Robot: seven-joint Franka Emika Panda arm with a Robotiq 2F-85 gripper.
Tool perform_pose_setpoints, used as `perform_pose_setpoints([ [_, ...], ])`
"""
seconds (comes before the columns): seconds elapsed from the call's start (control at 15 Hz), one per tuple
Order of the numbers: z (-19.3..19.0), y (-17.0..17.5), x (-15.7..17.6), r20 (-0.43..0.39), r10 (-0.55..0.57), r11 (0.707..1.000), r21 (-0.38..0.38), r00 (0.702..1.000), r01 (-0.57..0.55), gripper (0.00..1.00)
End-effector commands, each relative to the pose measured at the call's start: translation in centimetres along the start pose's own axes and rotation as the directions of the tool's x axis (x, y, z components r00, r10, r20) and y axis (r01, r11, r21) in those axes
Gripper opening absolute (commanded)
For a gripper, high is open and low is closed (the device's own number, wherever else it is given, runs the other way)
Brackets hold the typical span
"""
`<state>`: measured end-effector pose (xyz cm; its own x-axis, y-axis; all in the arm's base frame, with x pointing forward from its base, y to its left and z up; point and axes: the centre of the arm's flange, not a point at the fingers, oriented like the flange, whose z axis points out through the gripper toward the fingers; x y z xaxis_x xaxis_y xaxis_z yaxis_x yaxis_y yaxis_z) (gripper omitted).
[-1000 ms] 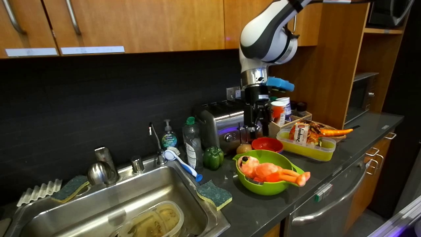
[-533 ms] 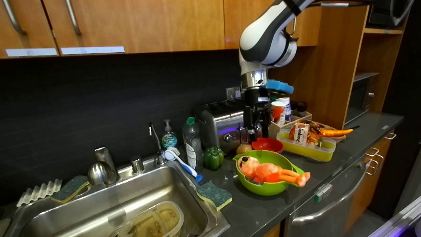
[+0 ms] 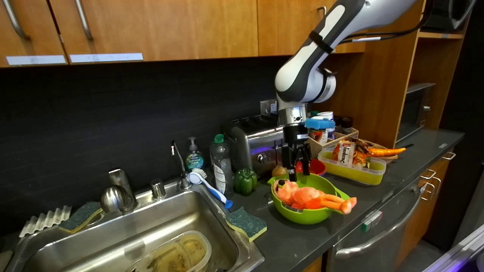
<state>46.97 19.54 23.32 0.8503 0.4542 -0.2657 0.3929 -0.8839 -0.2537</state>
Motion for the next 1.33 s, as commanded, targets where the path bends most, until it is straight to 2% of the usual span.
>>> perform_pose_setpoints([
  [0.0, 2.2, 1.4, 1.8, 0.011, -0.022, 1.000, 0.014, 1.000, 0.022, 1.00],
  [0.8, 3.4, 0.4, 3.9, 0.021, -0.039, 0.998, 0.041, 0.999, 0.038, 1.00],
  [1.0, 4.2, 0.4, 3.9, 0.048, -0.027, 0.998, 0.062, 0.998, 0.024, 1.00],
  [1.07, 4.7, 0.6, 4.0, 0.066, -0.022, 0.997, 0.077, 0.998, 0.017, 0.75],
  [1.13, 4.9, 0.8, 4.1, 0.073, -0.018, 0.996, 0.084, 0.997, 0.012, 0.73],
  [1.27, 5.5, 1.0, 4.1, 0.097, -0.007, 0.995, 0.101, 0.995, -0.003, 0.62],
])
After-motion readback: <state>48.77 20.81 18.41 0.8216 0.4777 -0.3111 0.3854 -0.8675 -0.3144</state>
